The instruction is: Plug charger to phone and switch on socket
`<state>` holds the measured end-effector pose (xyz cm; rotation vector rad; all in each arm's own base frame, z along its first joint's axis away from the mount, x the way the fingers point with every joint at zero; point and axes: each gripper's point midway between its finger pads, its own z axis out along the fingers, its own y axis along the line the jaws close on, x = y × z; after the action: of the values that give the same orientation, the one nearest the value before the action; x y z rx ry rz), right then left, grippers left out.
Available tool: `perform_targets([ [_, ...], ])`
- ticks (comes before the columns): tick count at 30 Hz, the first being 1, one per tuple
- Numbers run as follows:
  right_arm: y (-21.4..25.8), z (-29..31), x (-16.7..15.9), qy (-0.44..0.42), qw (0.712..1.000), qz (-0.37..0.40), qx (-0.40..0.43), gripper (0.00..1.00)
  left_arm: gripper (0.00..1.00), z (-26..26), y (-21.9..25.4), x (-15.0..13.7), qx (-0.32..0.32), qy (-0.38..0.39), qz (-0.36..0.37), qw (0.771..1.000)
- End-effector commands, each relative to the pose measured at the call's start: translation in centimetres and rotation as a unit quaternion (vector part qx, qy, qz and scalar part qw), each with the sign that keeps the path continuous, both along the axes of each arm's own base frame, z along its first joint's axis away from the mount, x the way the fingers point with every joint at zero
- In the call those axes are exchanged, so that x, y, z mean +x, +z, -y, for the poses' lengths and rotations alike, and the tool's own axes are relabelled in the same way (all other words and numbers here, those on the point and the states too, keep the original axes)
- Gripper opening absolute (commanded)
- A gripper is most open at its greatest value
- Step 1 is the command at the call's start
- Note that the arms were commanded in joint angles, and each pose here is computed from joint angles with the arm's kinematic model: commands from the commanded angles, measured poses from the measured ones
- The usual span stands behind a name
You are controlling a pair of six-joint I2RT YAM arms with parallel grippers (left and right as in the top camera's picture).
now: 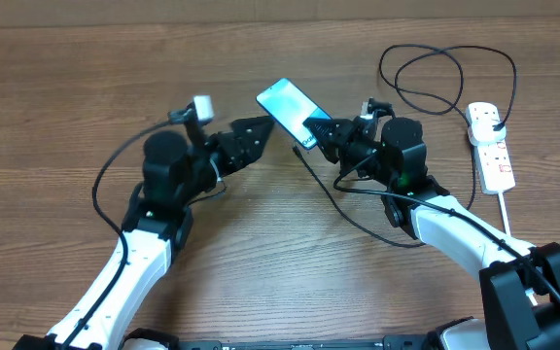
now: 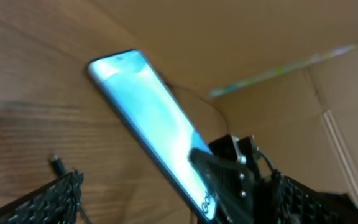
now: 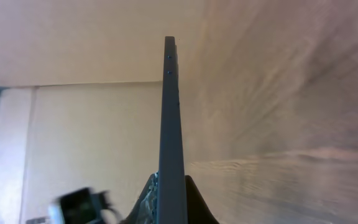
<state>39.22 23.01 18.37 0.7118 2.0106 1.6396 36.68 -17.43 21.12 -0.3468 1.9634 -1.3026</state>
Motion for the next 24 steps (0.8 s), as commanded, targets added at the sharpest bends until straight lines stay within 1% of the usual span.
perform_targets([
  [1,3.7,-0.2,0.4,-0.005,0.998,0.054,0.024,0.04,1.00,-0.2,-1.4,-0.9,-0.055,0.001,-0.046,0.997],
  [5,4.2,-0.4,0.3,-0.004,0.997,0.067,0.028,0.04,1.00,-0.2,-0.8,-0.8,-0.071,0.002,-0.029,0.997],
  [8,4.0,-1.5,-0.2,0.011,0.997,0.066,0.028,0.04,1.00,-0.1,-0.9,-0.2,-0.089,0.000,-0.031,0.996],
  [11,3.5,-3.0,-0.9,0.033,0.996,0.082,0.014,0.04,1.00,0.4,-1.5,0.4,-0.118,-0.014,-0.042,0.992],
  [14,2.9,-3.9,-1.3,0.044,0.996,0.077,0.011,0.04,1.00,1.2,-1.6,0.8,-0.143,-0.041,-0.030,0.988],
  [17,2.2,-4.1,-1.3,0.049,0.996,0.071,0.010,0.04,1.00,1.6,-2.5,1.3,-0.170,-0.048,-0.043,0.983],
  [21,0.8,-4.5,-1.5,0.064,0.996,0.055,0.006,0.04,1.00,1.8,-2.0,1.8,-0.194,-0.058,-0.009,0.979],
  [24,0.1,-4.8,-1.6,0.070,0.996,0.049,0.003,0.04,1.00,1.6,-2.5,2.2,-0.216,-0.049,-0.024,0.975],
])
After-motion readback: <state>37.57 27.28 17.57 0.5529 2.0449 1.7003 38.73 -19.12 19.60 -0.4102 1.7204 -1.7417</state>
